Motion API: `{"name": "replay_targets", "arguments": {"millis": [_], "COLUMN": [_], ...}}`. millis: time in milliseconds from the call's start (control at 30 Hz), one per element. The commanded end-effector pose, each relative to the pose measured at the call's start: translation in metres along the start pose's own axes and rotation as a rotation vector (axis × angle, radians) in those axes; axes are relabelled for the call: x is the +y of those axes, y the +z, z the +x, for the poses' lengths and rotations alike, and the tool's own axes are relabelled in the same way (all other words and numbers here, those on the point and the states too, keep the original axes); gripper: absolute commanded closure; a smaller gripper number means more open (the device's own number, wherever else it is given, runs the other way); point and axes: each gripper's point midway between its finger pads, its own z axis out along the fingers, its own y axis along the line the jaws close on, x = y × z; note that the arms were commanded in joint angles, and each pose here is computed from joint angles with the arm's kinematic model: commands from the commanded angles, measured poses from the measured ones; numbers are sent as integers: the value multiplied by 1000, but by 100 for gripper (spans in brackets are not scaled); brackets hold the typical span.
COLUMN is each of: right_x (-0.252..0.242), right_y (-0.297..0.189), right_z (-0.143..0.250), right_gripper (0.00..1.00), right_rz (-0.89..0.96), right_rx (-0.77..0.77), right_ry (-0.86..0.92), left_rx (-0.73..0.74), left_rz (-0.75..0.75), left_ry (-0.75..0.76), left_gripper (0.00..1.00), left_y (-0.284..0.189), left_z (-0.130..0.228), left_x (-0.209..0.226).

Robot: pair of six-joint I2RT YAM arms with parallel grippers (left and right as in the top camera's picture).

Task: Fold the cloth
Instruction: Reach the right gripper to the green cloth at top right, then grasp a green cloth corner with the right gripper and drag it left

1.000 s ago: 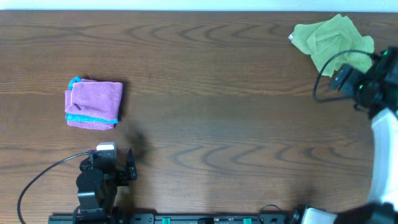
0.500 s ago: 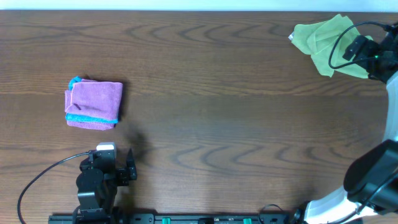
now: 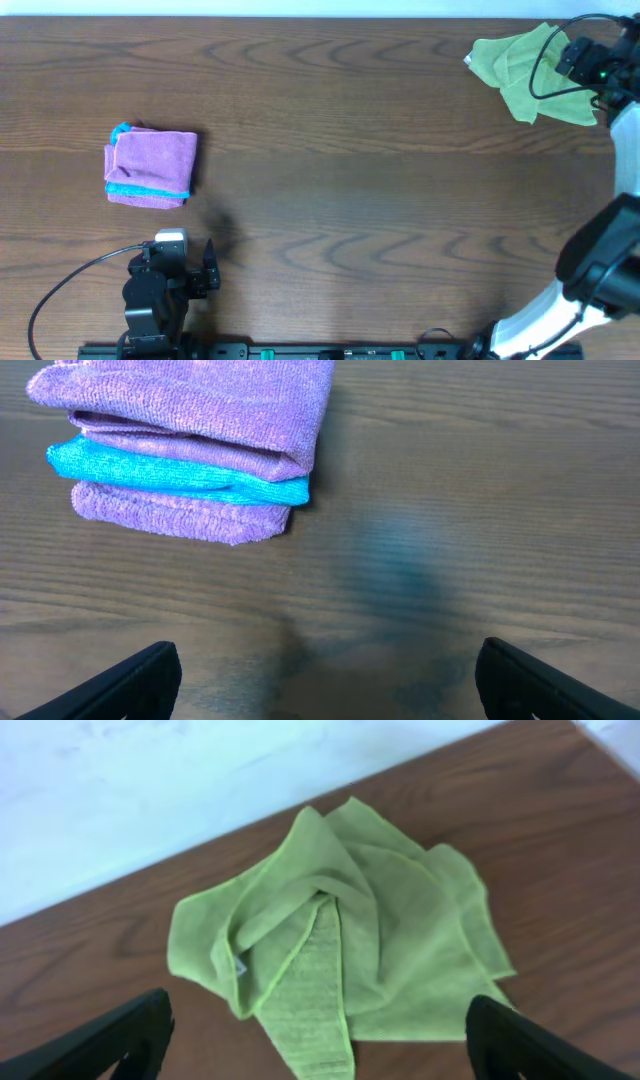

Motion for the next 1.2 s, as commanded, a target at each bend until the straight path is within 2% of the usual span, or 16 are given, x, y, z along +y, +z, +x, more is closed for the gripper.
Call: {"name": "replay_targets", "arguments": {"millis": [0, 167, 433, 567, 667, 700, 900, 1000, 1167], "right_x": [-4, -13, -20, -17, -12, -11, -9, -9, -3], "right_y": [27, 67, 98, 106, 107, 108, 109, 109, 108], "right_z": [13, 47, 91, 105, 106, 106, 106, 105, 107], "right_gripper": [9, 8, 10, 20, 38, 41, 41, 55, 89], "right_rz": [-32, -40, -47, -71, -77, -79, -78, -81, -117], "right_rx": [30, 103, 200, 232, 235, 233, 228, 227, 239], "right_ry": [72, 137, 170, 178, 174, 172, 167, 167, 172], "left_rx": [2, 2, 3, 2, 2, 2, 2, 2, 2], "left_rz": [-11, -11, -11, -11, -11, -11, -11, -11, -11], "left_ry": [-6, -6, -6, -6, -6, -5, -6, -6, -6], "left_gripper": [5, 5, 5, 4, 5, 5, 5, 5, 5], "left_y": [1, 1, 1, 1, 1, 1, 1, 1, 1], "left_z": [2, 2, 2, 2, 2, 2, 2, 2, 2], "left_x": [2, 2, 2, 2, 2, 2, 2, 2, 2]}}
